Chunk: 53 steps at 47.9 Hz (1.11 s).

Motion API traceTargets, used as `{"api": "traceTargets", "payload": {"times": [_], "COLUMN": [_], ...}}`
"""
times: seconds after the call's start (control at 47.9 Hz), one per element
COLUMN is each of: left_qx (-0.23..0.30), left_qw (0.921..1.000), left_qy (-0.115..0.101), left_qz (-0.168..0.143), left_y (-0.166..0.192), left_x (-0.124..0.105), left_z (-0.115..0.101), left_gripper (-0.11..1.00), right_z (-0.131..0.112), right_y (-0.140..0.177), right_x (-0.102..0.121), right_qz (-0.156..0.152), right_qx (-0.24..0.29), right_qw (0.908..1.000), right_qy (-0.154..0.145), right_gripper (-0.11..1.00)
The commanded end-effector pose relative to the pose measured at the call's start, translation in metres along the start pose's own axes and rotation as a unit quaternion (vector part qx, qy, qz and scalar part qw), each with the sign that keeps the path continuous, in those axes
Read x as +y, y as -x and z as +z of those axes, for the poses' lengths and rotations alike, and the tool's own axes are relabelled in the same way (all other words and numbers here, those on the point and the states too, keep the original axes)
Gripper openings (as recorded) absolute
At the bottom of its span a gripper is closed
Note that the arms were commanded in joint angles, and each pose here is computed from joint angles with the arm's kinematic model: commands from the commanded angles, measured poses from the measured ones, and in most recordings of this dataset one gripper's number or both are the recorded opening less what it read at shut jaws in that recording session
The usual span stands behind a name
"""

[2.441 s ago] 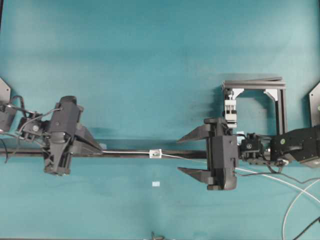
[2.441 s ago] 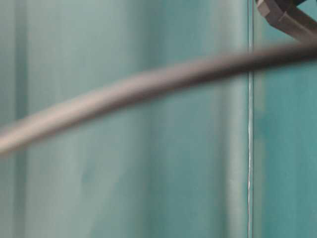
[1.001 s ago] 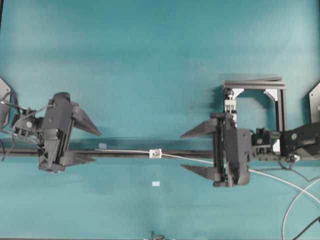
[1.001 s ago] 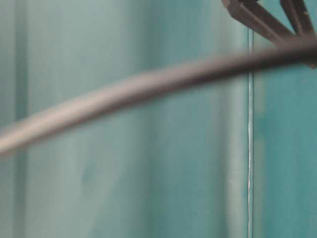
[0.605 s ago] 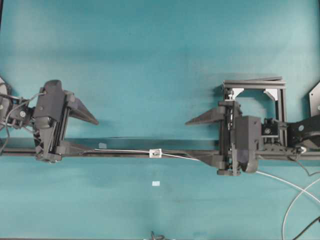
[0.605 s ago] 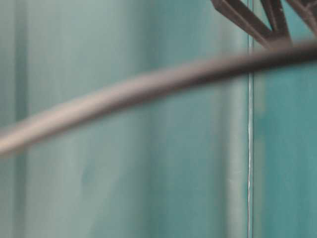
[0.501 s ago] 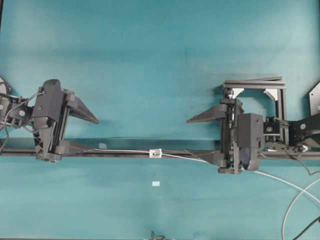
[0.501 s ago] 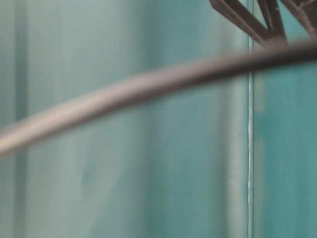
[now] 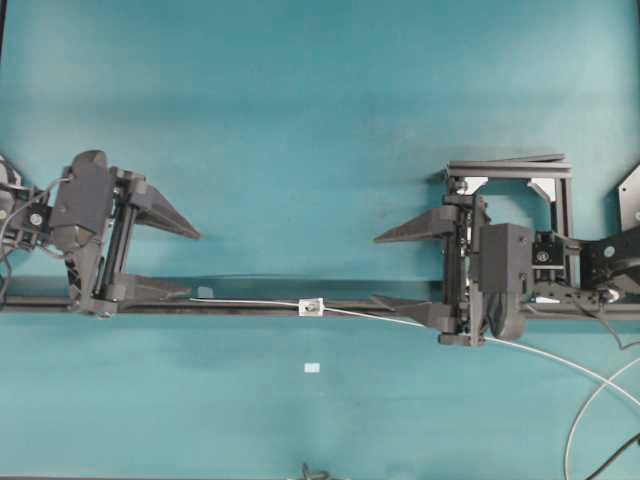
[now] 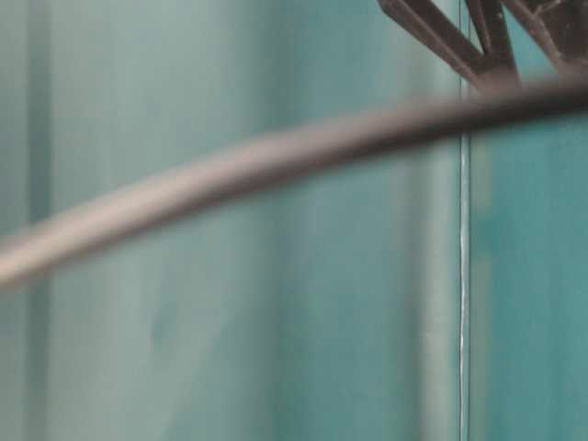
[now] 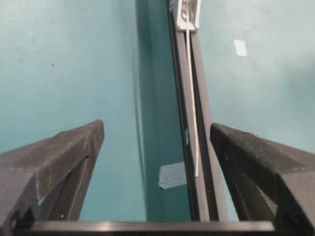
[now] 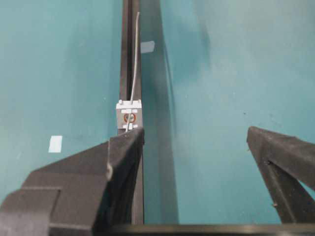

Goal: Insert the wire through the hole in the metal fitting marked with a red label.

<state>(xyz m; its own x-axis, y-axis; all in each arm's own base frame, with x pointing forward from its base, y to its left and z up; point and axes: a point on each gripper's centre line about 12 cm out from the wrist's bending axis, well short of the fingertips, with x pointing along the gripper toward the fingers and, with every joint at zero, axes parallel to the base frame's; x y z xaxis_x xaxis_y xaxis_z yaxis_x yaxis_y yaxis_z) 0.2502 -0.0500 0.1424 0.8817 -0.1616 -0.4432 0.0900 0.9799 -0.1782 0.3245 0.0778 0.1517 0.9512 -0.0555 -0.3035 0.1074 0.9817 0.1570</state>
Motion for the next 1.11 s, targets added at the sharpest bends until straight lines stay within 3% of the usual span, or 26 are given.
{"api": "traceTargets", "payload": {"times": [0.0, 1.085], "left_qx": [-0.016, -0.024], "left_qw": [0.9999, 0.9997], "left_qy": [-0.001, 0.005], "left_qz": [-0.001, 0.01], "left_y": [0.001, 0.0061], "left_x": [0.0006, 0.0072], "left_z": [0.0046, 0.0063], "left_gripper": [0.7, 0.68], "right_z": [0.0095, 0.0077], "right_y": [0.0016, 0.003], "right_x": [0.0017, -0.0014], "right_qz": [0.003, -0.001], "right_qx": [-0.018, -0.019], "right_qw": [0.9998, 0.9998], "right_qy": [-0.003, -0.003], "right_gripper": [0.94, 0.94]}}
